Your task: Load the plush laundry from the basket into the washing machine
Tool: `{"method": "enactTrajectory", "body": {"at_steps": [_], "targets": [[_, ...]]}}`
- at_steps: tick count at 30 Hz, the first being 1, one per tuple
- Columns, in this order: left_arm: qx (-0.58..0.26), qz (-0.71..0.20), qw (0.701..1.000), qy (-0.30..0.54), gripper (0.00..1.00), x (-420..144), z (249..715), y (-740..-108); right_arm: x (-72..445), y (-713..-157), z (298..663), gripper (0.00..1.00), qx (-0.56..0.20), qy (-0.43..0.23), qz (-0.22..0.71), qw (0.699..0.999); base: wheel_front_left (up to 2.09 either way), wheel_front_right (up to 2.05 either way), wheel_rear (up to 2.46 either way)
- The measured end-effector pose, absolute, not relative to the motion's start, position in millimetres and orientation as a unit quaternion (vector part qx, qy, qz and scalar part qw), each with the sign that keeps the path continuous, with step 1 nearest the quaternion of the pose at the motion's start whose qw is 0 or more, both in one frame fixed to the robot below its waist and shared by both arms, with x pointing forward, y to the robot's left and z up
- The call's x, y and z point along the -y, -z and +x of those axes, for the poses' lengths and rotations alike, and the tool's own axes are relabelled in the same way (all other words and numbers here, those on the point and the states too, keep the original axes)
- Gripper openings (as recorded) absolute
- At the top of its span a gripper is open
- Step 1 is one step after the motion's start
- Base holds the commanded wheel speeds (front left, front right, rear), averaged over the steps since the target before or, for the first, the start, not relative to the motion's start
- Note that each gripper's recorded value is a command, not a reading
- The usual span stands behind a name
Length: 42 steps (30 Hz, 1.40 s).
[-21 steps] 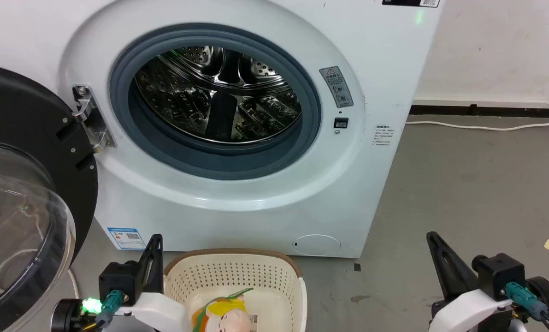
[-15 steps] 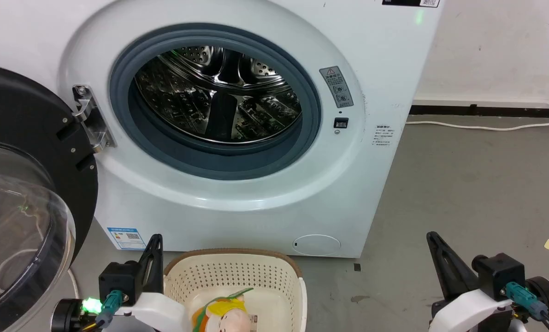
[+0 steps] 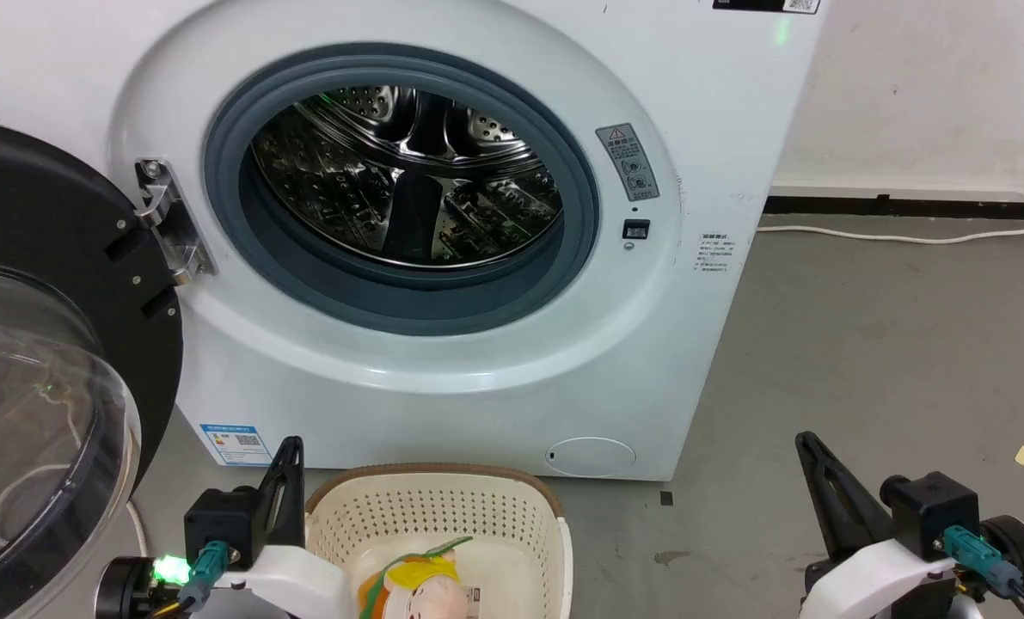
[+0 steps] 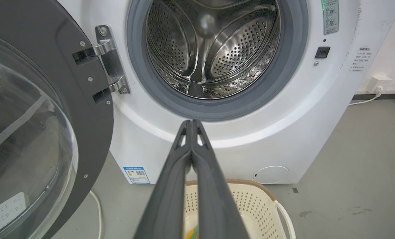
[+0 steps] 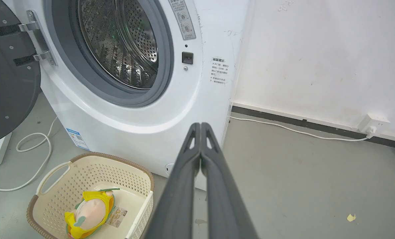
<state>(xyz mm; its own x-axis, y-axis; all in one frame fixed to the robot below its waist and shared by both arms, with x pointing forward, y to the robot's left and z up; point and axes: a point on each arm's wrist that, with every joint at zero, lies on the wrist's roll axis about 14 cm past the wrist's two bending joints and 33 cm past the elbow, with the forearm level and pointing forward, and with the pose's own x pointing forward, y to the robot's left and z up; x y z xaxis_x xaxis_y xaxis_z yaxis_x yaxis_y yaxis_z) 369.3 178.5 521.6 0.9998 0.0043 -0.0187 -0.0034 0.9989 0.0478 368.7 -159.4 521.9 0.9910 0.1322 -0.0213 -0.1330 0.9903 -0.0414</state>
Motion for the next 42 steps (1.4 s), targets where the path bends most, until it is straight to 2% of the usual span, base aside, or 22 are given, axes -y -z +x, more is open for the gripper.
{"method": "enactTrajectory", "body": {"at_steps": [30, 31, 32, 33, 42], "targets": [[-0.010, 0.024, 1.000, -0.002, 0.00, -178.5, 369.2, -521.4, 159.3, -521.8, 368.7, 0.00, -0.009, -0.067, -0.021, 0.998, 0.00, 0.00, 0.00], [-0.010, 0.024, 1.000, -0.002, 1.00, -178.5, 369.1, -521.2, 159.2, -521.6, 368.6, 1.00, -0.010, -0.067, -0.021, 0.997, 0.00, 0.00, 0.00], [-0.010, 0.024, 1.000, -0.002, 0.00, -178.5, 369.1, -521.2, 159.0, -521.6, 368.6, 0.00, -0.010, -0.067, -0.021, 0.997, 0.00, 0.00, 0.00], [-0.010, 0.024, 1.000, -0.002, 1.00, -178.5, 369.1, -521.1, 158.9, -521.5, 368.6, 1.00, -0.010, -0.067, -0.021, 0.997, 0.00, 0.00, 0.00], [-0.011, 0.023, 1.000, 0.001, 1.00, -174.8, 370.7, -518.6, 161.6, -520.2, 369.5, 1.00, -0.009, -0.063, -0.017, 0.998, 0.00, 0.00, 0.00]]}}
